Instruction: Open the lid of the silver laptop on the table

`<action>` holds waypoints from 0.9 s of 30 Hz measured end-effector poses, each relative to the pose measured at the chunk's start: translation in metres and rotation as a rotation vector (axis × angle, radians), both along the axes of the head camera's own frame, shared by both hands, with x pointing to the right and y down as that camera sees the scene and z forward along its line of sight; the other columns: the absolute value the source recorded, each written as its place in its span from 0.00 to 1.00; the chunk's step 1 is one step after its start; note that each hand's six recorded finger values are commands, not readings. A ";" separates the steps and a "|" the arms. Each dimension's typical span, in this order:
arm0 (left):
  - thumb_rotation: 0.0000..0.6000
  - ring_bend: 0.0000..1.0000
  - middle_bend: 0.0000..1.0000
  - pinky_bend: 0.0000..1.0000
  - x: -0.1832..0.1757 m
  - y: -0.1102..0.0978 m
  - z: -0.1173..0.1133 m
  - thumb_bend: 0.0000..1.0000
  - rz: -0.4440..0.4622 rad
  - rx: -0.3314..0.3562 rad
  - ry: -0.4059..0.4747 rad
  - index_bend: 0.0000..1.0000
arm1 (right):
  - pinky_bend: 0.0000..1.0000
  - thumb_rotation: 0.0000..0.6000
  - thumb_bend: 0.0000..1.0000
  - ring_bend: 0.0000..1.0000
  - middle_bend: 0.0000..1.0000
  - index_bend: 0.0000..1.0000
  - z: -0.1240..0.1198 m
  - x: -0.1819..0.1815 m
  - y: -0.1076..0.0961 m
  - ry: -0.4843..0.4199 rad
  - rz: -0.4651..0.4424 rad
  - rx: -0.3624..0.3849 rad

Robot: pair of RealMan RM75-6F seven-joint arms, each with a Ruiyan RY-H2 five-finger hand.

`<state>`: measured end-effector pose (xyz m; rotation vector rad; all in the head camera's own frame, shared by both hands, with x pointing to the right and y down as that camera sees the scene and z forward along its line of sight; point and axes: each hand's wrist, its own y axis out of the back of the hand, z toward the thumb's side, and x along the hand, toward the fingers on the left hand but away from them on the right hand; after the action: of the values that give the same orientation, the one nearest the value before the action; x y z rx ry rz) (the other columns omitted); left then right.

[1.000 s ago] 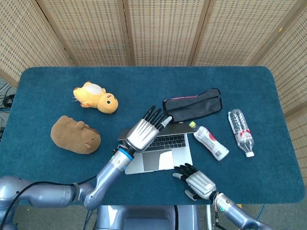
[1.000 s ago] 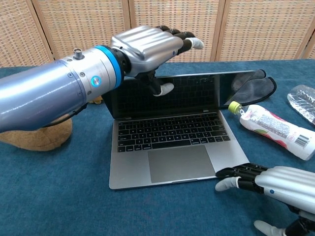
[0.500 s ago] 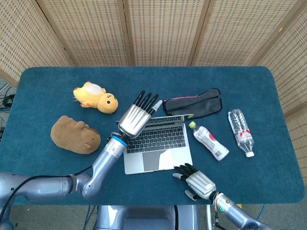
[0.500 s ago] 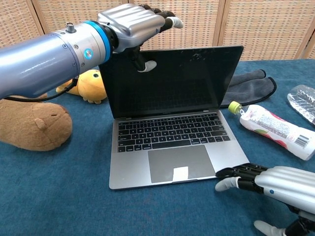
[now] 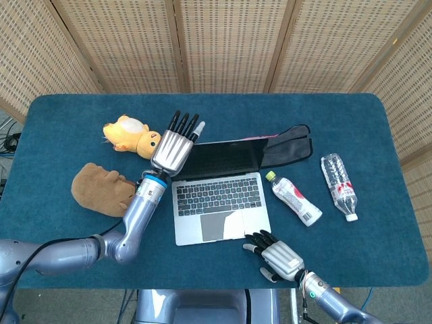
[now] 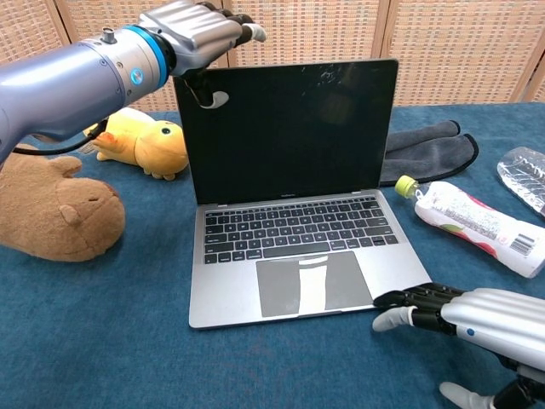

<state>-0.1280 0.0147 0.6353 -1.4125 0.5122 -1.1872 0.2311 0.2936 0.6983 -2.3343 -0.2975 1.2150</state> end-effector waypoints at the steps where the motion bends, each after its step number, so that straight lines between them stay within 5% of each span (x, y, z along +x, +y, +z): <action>1: 1.00 0.00 0.00 0.00 -0.003 -0.002 0.001 0.40 -0.008 0.001 -0.008 0.00 | 0.00 1.00 0.52 0.00 0.03 0.11 0.000 0.000 0.000 0.001 -0.001 0.000; 13: 1.00 0.00 0.00 0.00 -0.022 -0.018 0.007 0.37 -0.067 0.006 -0.065 0.00 | 0.00 1.00 0.52 0.00 0.03 0.12 0.000 0.000 -0.001 0.004 -0.004 0.003; 27: 1.00 0.00 0.00 0.00 -0.022 0.010 -0.021 0.34 -0.034 -0.058 0.136 0.00 | 0.00 1.00 0.52 0.00 0.03 0.12 -0.027 -0.013 -0.020 -0.081 0.034 0.085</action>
<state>-0.1500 0.0245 0.6142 -1.5470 0.6031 -1.1461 0.2182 0.2733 0.6708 -2.3166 -0.4109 1.1036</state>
